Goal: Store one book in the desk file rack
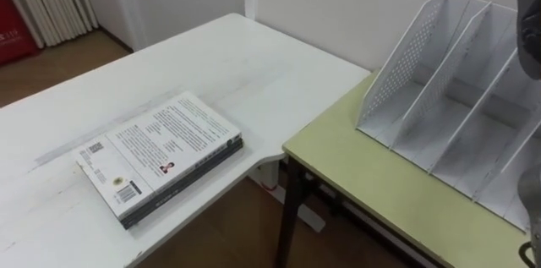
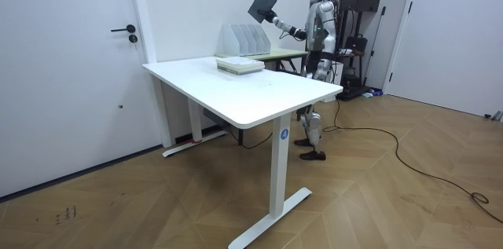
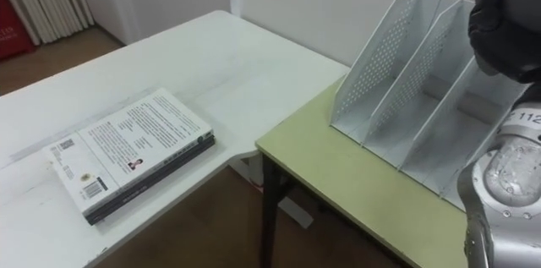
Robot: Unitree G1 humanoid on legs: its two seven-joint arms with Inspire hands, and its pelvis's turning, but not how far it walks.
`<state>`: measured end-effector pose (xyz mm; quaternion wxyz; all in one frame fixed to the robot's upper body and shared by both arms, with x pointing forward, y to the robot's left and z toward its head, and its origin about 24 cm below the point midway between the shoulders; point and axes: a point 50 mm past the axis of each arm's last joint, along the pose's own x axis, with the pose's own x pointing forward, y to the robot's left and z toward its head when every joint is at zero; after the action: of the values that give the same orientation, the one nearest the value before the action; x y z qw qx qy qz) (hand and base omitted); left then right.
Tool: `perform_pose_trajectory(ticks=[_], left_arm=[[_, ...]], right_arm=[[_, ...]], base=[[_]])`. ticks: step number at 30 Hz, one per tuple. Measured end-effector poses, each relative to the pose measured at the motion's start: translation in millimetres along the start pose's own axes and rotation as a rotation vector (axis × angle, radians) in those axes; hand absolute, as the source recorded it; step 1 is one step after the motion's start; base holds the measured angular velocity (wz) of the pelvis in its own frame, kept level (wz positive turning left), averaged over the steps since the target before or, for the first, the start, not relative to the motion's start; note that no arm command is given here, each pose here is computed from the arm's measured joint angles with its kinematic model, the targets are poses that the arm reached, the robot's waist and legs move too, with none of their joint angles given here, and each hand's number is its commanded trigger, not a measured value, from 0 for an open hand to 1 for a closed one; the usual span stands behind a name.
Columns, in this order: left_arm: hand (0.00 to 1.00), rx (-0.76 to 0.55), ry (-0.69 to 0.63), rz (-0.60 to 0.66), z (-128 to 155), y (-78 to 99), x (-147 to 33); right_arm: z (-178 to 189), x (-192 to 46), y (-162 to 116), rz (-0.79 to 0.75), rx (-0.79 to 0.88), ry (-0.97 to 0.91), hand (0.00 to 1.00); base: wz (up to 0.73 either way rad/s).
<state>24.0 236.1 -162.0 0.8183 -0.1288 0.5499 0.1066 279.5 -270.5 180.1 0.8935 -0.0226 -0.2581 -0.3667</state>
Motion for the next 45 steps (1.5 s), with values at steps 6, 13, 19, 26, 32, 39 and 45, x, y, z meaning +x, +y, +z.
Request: perform_pose_trajectory(ticks=[6,13,19,26,32,39,45], left_arm=[[0.00,0.002,-0.001,0.003,0.7,0.6,0.0],[0.00,0.002,0.001,0.008,1.6,0.6,0.8],[0.00,0.001,0.001,0.013,1.7,0.7,0.8],[0.00,0.008,0.001,0.018,2.1,1.4,0.7],[0.00,0.007,0.001,0.019,2.2,1.4,0.8],[0.00,0.007,0.001,0.019,2.2,1.4,0.8],[0.00,0.008,0.001,0.018,2.3,1.2,0.8]], right_arm=[[0.0,-0.1,-0.1,-0.003,0.000,0.000,1.00],[-0.1,-0.4,0.4,-0.003,-0.001,0.000,1.00],[-4.9,-3.0,4.2,0.009,-0.011,0.019,1.00],[-17.9,-4.5,3.5,0.004,-0.048,0.065,1.00],[-17.8,-4.4,3.3,0.000,-0.049,0.064,1.00],[-17.8,-4.4,3.0,-0.006,-0.049,0.064,1.00],[-17.7,-4.4,2.9,-0.007,-0.049,0.064,1.00]], base=[[0.00],[0.02],[0.02],[0.00],[0.00],[0.00],[0.00]])
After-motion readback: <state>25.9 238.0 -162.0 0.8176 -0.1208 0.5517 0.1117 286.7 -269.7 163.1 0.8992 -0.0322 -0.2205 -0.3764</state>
